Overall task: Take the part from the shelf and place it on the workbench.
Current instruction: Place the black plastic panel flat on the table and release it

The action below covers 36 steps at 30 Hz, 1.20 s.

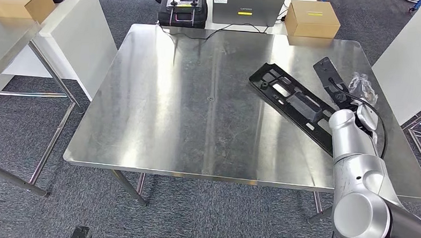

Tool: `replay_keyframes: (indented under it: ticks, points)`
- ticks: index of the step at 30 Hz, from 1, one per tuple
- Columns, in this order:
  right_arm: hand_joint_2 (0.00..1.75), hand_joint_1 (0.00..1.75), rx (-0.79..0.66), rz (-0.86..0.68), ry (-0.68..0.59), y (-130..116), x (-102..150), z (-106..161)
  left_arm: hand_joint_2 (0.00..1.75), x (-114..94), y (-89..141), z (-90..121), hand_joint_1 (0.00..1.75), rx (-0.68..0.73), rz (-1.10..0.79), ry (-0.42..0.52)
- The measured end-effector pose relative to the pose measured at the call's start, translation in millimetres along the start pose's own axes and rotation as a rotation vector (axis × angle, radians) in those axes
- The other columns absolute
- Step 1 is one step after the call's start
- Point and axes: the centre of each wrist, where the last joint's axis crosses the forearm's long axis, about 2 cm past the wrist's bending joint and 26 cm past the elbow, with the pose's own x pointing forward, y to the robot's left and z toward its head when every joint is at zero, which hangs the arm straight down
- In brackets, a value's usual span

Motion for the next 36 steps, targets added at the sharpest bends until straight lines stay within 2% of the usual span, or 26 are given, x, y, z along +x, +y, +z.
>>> replay_keyframes:
  ticks: [4,7,12,15,17,20,22,24,30,36]
  points:
    - [0.0,0.0,-0.175,0.089,-0.028,-7.5,10.6,4.2,0.0,-1.3,-0.8,0.9,0.0,-0.002,-0.003,-0.015]
    - [0.0,0.0,-0.304,0.078,-0.129,-17.8,26.5,12.8,0.0,-1.8,-3.5,1.3,0.0,0.004,0.016,-0.045]
    - [0.0,0.0,-0.41,-0.041,-0.296,-27.7,51.1,37.6,0.0,-2.5,-7.1,2.0,0.0,0.024,0.066,-0.087]
    - [0.0,0.0,-0.395,-0.25,-0.438,-24.6,59.3,54.7,0.0,-3.2,-7.7,2.5,0.0,0.041,0.109,-0.122]
    - [0.0,0.0,-0.36,-0.453,-0.555,-12.8,63.7,75.6,0.0,-3.8,-7.4,2.9,0.0,0.058,0.142,-0.144]
    - [0.0,0.0,-0.277,-0.768,-0.697,27.2,64.1,126.2,0.0,-6.0,-6.3,4.3,0.0,0.095,0.186,-0.155]
    - [0.0,0.0,-0.226,-0.933,-0.738,54.9,60.3,162.3,0.0,-8.8,-5.0,6.1,0.0,0.117,0.205,-0.152]
    - [0.0,0.0,-0.188,-1.015,-0.748,71.9,56.7,189.3,0.0,-11.1,-3.8,7.7,0.0,0.133,0.218,-0.148]
    - [0.0,0.0,-0.079,-1.199,-0.777,93.6,53.7,238.8,0.0,-14.1,-1.4,9.7,0.0,0.247,0.278,-0.118]
    - [0.0,0.0,-0.029,-1.325,-0.772,105.2,56.5,263.8,0.0,-17.5,0.8,12.3,0.0,0.382,0.351,-0.085]
